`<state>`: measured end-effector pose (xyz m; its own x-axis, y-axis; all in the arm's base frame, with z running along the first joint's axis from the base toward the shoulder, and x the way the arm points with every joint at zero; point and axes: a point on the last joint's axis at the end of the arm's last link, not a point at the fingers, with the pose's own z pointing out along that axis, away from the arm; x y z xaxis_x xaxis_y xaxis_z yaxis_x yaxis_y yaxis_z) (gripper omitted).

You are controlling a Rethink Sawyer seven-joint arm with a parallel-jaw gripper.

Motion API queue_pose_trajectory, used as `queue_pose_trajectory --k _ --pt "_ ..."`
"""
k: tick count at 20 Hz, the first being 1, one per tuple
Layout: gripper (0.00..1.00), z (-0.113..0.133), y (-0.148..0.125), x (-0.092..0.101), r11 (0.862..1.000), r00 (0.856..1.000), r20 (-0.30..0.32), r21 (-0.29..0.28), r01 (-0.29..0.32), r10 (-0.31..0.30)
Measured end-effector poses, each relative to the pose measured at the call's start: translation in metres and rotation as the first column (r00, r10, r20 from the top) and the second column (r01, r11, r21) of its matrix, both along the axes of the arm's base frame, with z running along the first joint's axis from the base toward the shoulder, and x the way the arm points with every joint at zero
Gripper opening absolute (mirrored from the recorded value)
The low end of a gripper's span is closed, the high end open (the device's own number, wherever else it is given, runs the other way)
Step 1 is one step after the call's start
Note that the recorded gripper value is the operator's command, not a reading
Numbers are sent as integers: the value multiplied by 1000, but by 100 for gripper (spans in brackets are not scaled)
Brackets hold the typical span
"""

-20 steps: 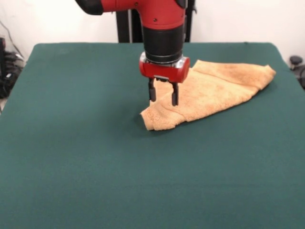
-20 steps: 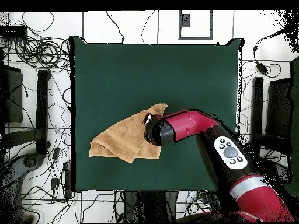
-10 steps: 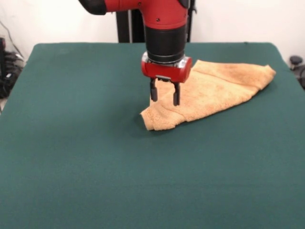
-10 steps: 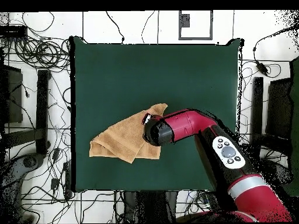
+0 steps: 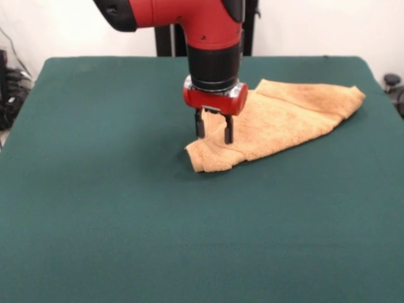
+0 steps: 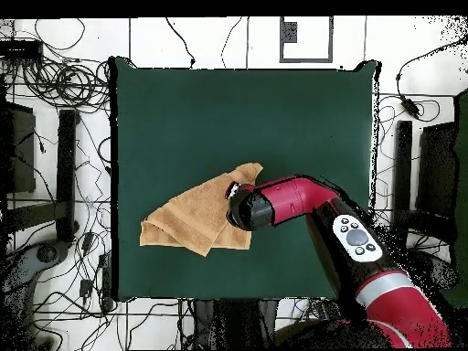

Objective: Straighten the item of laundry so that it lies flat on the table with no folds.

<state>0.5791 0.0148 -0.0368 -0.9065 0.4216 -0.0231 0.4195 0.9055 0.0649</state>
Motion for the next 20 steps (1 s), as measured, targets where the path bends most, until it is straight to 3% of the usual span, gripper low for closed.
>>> queue_pose_trajectory --k 20 --pt "100 -1 1 1 1000 1000 8 -18 -9 9"
